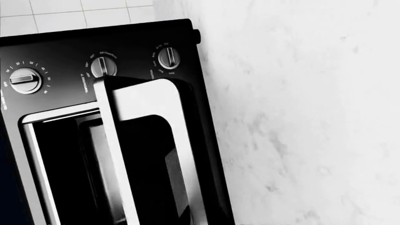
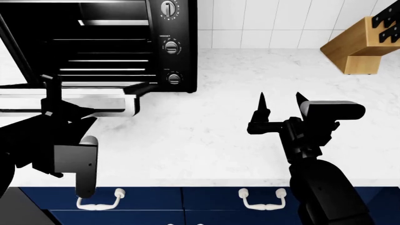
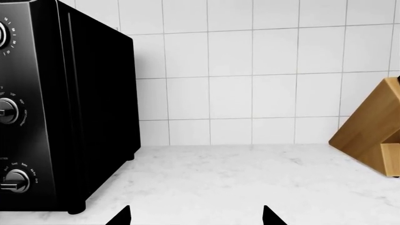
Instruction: Open the toaster oven door.
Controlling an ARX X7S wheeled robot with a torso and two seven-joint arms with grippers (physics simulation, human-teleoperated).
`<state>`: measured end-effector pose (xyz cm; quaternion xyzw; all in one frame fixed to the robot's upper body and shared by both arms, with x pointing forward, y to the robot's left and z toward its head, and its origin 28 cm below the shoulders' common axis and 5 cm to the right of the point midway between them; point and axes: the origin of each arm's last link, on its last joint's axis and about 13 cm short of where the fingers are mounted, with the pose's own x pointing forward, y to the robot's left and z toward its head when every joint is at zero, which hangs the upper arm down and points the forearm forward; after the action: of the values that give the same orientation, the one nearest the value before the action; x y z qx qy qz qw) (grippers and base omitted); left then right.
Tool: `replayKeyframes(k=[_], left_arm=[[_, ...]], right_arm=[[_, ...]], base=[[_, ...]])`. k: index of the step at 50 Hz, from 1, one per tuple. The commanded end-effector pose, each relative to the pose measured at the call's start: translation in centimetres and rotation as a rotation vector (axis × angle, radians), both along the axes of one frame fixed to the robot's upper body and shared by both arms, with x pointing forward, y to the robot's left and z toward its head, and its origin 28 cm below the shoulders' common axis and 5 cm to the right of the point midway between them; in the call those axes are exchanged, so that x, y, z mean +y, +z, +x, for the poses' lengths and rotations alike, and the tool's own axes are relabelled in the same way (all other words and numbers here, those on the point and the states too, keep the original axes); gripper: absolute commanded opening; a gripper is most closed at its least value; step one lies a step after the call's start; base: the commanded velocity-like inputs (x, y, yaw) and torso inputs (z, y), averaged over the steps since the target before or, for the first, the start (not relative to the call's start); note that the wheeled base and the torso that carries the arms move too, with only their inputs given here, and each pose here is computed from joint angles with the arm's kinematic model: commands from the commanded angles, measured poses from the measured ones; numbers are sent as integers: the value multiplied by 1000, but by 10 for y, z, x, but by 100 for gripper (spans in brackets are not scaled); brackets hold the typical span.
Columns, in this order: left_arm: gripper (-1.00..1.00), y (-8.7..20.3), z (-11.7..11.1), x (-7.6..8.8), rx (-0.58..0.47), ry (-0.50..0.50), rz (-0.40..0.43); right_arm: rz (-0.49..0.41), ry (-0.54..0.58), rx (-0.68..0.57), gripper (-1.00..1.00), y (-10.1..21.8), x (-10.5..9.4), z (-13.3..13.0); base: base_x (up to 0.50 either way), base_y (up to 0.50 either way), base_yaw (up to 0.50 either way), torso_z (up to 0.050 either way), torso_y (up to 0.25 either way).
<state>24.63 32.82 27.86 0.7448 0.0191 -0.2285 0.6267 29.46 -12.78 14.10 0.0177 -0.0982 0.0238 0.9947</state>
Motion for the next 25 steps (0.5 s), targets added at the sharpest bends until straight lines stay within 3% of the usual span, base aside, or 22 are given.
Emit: replayKeyframes(k=[1, 25], left_arm=[[-100, -7, -12, 5, 20, 41, 26], [-100, -65, -8, 8, 145, 28, 19]], right_arm=[[6, 1, 2, 100, -1, -1, 0], [9, -16, 9, 100, -4, -5, -2]], base=[[0, 0, 0, 0, 0], [0, 0, 0, 0, 1]])
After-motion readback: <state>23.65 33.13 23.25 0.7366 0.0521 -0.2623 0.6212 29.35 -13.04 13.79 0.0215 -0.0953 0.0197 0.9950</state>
